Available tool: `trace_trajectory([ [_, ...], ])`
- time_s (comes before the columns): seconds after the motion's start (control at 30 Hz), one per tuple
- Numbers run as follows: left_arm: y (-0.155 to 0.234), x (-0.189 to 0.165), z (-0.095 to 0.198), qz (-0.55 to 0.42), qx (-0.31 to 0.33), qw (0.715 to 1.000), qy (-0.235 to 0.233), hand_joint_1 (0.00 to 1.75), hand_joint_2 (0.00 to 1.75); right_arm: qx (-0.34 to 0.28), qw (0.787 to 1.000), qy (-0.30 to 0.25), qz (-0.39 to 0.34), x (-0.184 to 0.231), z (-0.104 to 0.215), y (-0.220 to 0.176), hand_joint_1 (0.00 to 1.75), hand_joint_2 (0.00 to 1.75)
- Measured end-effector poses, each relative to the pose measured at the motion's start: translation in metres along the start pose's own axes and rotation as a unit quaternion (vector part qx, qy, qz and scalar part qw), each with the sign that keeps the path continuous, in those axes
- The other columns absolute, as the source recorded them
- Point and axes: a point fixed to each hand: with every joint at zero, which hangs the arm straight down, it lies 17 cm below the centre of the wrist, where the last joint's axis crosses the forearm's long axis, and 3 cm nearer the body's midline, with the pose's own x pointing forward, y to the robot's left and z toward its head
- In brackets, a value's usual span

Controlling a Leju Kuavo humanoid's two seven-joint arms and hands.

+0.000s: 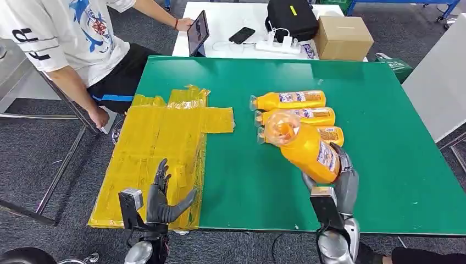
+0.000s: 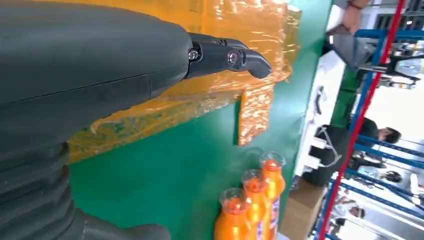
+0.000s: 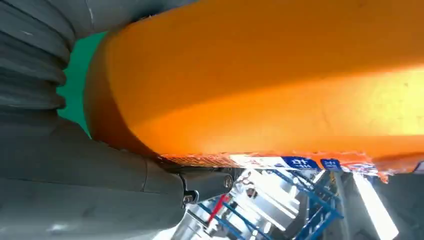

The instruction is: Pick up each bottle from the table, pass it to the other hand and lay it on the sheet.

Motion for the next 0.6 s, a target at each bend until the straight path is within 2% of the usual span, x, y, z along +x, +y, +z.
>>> trace_trajectory([
  [0.23, -0.035, 0.039, 0.013, 0.032, -0.052, 0.997, -0.038, 0.00, 1.75, -0.004, 0.995, 0.045, -0.091, 0.009, 0.021, 0.022, 1.75, 1.75],
  [0.4, -0.074, 0.062, 0.027, 0.048, -0.107, 0.991, -0.059, 0.00, 1.75, 0.035, 0.982, 0.087, -0.164, 0.012, 0.047, 0.073, 1.75, 1.75],
  [0.6, -0.090, 0.073, 0.034, 0.049, -0.129, 0.988, -0.071, 0.00, 1.75, 0.085, 0.963, 0.136, -0.217, 0.017, 0.078, 0.131, 1.75, 1.75],
])
